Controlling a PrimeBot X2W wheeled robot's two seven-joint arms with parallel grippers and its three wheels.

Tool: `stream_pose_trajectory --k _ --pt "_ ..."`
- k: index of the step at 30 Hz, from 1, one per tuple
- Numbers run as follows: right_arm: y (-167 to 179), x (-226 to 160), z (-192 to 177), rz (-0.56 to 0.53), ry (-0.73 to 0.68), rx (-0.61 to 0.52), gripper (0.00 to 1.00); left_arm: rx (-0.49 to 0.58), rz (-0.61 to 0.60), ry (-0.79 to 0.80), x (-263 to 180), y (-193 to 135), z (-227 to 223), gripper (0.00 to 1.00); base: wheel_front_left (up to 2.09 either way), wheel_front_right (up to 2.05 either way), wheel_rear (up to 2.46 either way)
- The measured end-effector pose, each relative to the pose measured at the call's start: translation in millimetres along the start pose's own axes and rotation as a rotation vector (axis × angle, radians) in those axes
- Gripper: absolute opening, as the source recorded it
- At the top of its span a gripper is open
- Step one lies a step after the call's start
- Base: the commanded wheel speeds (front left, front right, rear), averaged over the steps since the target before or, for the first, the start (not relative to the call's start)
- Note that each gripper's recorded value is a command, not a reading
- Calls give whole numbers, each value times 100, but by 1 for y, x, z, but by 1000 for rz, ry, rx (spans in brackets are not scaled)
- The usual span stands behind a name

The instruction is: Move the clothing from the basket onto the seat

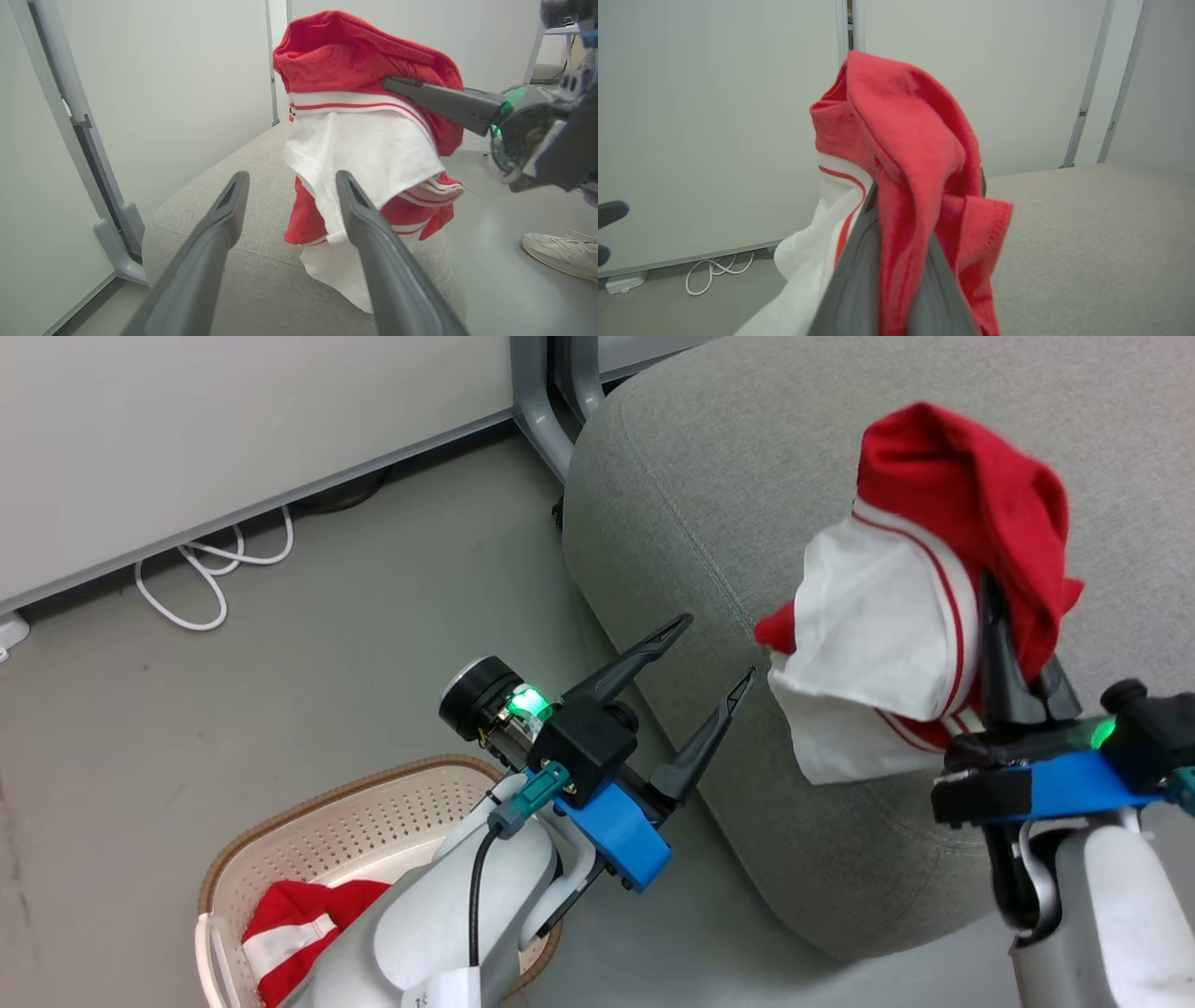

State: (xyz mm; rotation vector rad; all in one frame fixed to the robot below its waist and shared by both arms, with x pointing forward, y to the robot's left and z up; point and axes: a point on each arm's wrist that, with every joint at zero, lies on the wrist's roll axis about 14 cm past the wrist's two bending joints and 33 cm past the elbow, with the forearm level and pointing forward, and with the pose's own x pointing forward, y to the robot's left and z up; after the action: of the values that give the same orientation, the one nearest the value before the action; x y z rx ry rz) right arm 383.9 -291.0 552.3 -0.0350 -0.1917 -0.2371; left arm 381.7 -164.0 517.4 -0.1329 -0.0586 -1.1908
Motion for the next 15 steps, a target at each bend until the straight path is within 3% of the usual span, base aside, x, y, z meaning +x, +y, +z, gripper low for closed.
stream_pose_trajectory --k 7,15 --pt "-6 56 44 -14 -158 -35 0 3 11 -9 6 22 -8 100 0 0 0" --pt "-36 126 83 -90 -324 -119 0 -28 21 6 13 53 -38 100 0 0 0"
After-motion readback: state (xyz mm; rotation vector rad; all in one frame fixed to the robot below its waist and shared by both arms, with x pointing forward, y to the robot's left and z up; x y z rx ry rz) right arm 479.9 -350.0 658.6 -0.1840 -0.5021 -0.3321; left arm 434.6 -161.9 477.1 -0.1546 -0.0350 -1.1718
